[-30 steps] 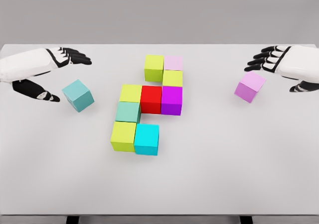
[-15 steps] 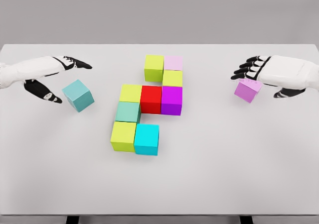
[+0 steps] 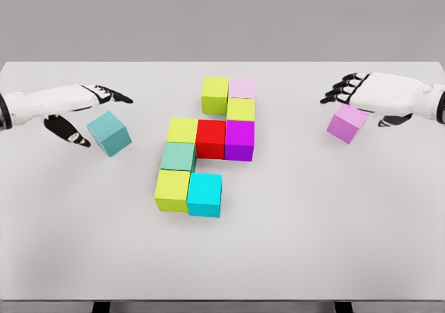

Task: Assemble the squares on the desktop into the number 2

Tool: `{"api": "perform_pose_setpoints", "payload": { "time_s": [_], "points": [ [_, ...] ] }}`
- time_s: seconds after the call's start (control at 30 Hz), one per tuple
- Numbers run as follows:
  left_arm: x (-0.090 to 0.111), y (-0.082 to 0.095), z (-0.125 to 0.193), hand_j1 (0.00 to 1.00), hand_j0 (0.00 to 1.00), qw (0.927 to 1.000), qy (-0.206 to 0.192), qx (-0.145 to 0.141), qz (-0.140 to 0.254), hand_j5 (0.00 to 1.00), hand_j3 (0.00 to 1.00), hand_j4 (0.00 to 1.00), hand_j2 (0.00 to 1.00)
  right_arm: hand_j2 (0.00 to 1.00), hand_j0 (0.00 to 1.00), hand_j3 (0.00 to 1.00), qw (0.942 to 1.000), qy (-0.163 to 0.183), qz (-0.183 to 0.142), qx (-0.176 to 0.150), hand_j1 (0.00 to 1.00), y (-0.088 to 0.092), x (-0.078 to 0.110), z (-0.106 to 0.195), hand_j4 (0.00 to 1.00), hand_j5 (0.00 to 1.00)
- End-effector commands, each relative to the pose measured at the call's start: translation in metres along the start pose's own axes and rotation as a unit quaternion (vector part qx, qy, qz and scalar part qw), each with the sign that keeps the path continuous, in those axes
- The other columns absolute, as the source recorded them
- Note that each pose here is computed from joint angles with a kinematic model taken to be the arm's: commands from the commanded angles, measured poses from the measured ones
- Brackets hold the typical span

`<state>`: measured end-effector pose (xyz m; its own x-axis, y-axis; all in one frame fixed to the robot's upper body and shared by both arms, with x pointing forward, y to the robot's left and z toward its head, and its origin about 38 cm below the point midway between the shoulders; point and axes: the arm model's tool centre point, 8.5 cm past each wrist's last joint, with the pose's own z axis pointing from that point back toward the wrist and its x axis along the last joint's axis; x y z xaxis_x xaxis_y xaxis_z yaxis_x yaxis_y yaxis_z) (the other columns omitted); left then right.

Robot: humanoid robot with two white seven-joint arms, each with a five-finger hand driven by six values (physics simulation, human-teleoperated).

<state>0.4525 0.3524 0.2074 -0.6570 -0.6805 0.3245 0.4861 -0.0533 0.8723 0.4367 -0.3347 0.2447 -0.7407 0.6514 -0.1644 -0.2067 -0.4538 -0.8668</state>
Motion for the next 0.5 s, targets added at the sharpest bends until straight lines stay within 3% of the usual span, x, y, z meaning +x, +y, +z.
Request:
{"api": "perform_pose_setpoints", "payload": {
  "time_s": [0.0,0.2,0.37,0.47],
  "points": [
    [-0.003,-0.006,-0.006,1.0,1.0,1.0,0.002,-0.004,0.007,1.0,1.0,1.0,1.0,1.0,1.0,1.0,0.9999,-0.003,-0.011,0.009,1.0,0.01,0.001,-0.01,1.0,1.0],
    [-0.008,-0.006,-0.004,1.0,1.0,0.9999,0.012,-0.007,0.007,1.0,1.0,1.0,1.0,1.0,1.0,1.0,0.9997,-0.005,-0.012,0.02,1.0,0.016,0.003,-0.015,1.0,1.0],
    [-0.019,-0.007,-0.001,1.0,1.0,0.9994,0.03,-0.009,0.014,1.0,1.0,1.0,1.0,1.0,1.0,1.0,0.9993,0.009,0.009,0.036,1.0,0.017,-0.001,-0.019,1.0,1.0],
    [-0.02,-0.008,-0.004,1.0,1.0,0.9994,0.03,-0.008,0.017,1.0,1.0,1.0,1.0,1.0,1.0,1.0,0.9992,0.014,-0.001,0.037,1.0,0.019,-0.006,-0.021,1.0,1.0]
  ]
}}
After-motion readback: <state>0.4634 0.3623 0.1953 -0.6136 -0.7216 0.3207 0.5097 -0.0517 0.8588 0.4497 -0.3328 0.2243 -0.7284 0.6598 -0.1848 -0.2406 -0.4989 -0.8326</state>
